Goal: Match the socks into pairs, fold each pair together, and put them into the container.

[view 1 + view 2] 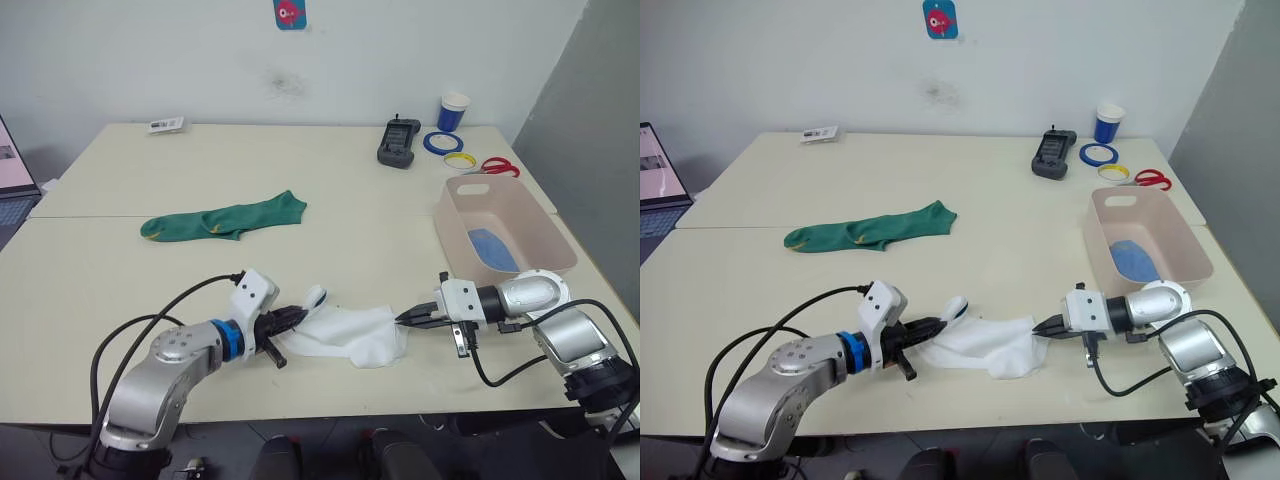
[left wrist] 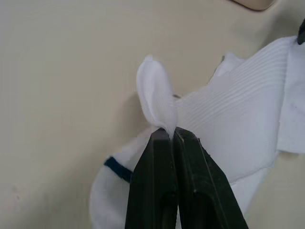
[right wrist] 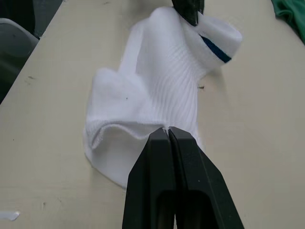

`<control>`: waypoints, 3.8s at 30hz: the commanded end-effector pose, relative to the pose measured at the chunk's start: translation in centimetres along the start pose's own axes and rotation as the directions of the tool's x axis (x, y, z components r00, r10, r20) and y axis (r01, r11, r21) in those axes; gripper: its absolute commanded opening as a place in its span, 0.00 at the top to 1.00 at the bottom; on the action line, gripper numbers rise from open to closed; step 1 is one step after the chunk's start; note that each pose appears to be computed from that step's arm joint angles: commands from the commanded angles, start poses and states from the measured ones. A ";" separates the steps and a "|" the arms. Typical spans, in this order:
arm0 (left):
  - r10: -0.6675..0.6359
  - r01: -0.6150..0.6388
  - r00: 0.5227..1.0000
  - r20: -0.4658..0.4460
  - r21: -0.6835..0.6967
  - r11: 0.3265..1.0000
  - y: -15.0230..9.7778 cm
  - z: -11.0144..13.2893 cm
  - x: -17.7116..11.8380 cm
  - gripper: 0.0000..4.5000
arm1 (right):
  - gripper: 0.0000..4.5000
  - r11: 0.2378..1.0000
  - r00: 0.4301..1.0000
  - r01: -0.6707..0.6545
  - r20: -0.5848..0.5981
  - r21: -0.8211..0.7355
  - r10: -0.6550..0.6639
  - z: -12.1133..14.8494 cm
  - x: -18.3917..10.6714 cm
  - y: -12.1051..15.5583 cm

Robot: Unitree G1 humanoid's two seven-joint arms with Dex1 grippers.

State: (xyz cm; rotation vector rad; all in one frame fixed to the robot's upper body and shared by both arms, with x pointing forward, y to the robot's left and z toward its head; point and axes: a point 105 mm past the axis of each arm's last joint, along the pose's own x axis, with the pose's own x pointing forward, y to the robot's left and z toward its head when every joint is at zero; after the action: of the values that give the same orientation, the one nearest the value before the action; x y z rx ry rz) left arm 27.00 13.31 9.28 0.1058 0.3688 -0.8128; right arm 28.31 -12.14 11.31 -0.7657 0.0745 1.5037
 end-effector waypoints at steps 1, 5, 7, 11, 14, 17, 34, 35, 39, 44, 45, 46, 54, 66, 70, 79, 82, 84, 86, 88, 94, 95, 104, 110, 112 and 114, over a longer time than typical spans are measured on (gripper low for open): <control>-0.011 0.011 0.999 0.044 -0.015 1.000 -1.0 0.9 -1.1 0.84 | 0.77 1.000 1.000 0.001 0.009 0.013 -0.001 0.4 -0.6 0.2; 0.007 -0.006 0.999 0.033 -0.033 0.999 0.8 1.2 -3.0 0.58 | 0.47 0.986 0.995 0.097 -0.010 0.137 -0.096 -0.1 -2.0 0.3; -0.034 0.035 0.999 0.014 -0.053 0.998 1.5 1.3 -4.0 0.42 | 0.29 0.956 0.985 0.168 -0.001 0.242 -0.173 0.1 -2.4 0.1; -0.053 0.054 0.999 0.011 -0.059 0.997 3.7 2.1 -5.0 0.29 | 0.21 0.827 0.947 0.268 0.024 0.494 -0.321 1.3 -2.0 0.0; -0.034 0.035 0.999 0.021 -0.031 0.999 5.5 2.6 -3.9 0.29 | 0.21 0.700 0.918 0.349 -0.076 0.623 -0.390 0.6 -1.1 0.5; -0.048 0.048 0.999 0.025 -0.016 0.999 6.4 2.8 -2.1 0.29 | 0.21 0.590 0.896 0.355 -0.084 0.725 -0.436 1.1 -0.3 0.7; -0.234 0.238 0.970 -0.060 0.082 0.968 4.6 1.1 2.5 0.56 | 0.66 0.558 0.904 0.381 -0.169 0.737 -0.394 2.0 1.7 2.0; -0.236 0.240 0.970 -0.059 0.083 0.967 4.6 1.2 2.5 0.63 | 0.74 0.556 0.904 0.381 -0.171 0.739 -0.392 2.0 1.7 2.0; -0.240 0.244 0.969 -0.052 0.085 0.966 4.4 1.3 2.3 0.93 | 1.00 0.553 0.905 0.381 -0.176 0.741 -0.388 2.0 1.8 2.0; -0.241 0.244 0.970 -0.044 0.087 0.966 4.4 1.5 2.2 0.99 | 1.00 0.552 0.901 0.389 -0.181 0.737 -0.394 2.0 1.6 1.7; -0.241 0.243 0.970 -0.037 0.087 0.966 4.4 1.6 2.2 0.99 | 1.00 0.552 0.901 0.390 -0.182 0.737 -0.395 2.0 1.5 1.6; -0.240 0.242 0.970 -0.031 0.088 0.966 4.4 1.8 2.2 0.99 | 1.00 0.552 0.900 0.391 -0.181 0.736 -0.396 2.0 1.3 1.5; -0.202 0.197 0.978 0.046 0.096 0.976 3.4 3.9 -0.5 0.99 | 1.00 0.599 0.910 0.369 -0.147 0.710 -0.387 3.3 -1.0 0.1; 0.013 -0.010 0.997 0.081 -0.038 0.999 1.3 1.1 -2.3 0.99 | 1.00 0.583 0.969 0.232 -0.131 0.779 -0.211 1.6 -0.8 0.3; 0.026 -0.020 0.996 0.088 -0.059 0.998 0.5 0.4 -2.0 0.99 | 1.00 0.589 0.970 0.233 -0.142 0.774 -0.196 0.6 -0.4 -0.1; 0.034 -0.029 0.996 0.088 -0.054 0.998 0.5 -0.1 -1.8 0.99 | 1.00 0.636 0.972 0.232 -0.142 0.736 -0.189 -0.3 0.4 -1.6; 0.033 -0.028 0.995 0.097 -0.054 0.998 0.4 0.0 -1.7 0.99 | 1.00 0.650 0.974 0.222 -0.133 0.727 -0.185 -0.2 0.8 -2.0; 0.034 -0.029 0.994 0.100 -0.052 0.998 0.4 0.1 -1.7 0.99 | 1.00 0.657 0.975 0.215 -0.124 0.722 -0.182 0.0 1.1 -2.2; 0.040 -0.035 0.994 0.101 -0.052 0.998 0.5 0.1 -1.9 0.99 | 1.00 0.662 0.976 0.210 -0.119 0.719 -0.180 0.2 1.3 -2.3; 0.042 -0.038 0.994 0.102 -0.050 0.998 0.5 0.1 -2.0 0.99 | 1.00 0.668 0.978 0.203 -0.110 0.716 -0.179 0.5 1.4 -2.5; 0.057 -0.051 0.991 0.118 -0.053 0.997 0.8 0.4 -2.3 0.99 | 1.00 0.680 0.979 0.195 -0.094 0.707 -0.182 1.0 1.7 -2.9; 0.057 -0.051 0.991 0.118 -0.053 0.997 0.8 0.4 -2.3 0.99 | 1.00 0.679 0.978 0.197 -0.097 0.707 -0.183 0.9 1.7 -2.9; 0.069 -0.063 0.990 0.125 -0.051 0.997 1.1 0.4 -2.6 0.99 | 1.00 0.679 0.974 0.220 -0.115 0.700 -0.198 0.4 1.8 -3.2; 0.075 -0.070 0.991 0.111 -0.049 0.996 1.3 0.0 -2.7 0.99 | 1.00 0.684 0.975 0.214 -0.111 0.697 -0.191 0.4 2.0 -3.2; 0.068 -0.063 0.993 0.098 -0.049 0.997 1.2 -0.3 -2.6 0.99 | 1.00 0.683 0.975 0.214 -0.114 0.699 -0.189 0.2 2.2 -3.1; 0.059 -0.054 0.994 0.096 -0.052 0.997 1.0 -0.5 -2.4 0.99 | 1.00 0.682 0.975 0.218 -0.117 0.698 -0.191 0.1 2.2 -3.1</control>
State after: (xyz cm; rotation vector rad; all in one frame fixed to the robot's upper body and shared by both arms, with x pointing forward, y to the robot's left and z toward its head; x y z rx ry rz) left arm 26.13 15.98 9.35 0.0158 0.3131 -0.7329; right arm 30.93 -9.96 10.50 -0.1358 0.5995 1.0984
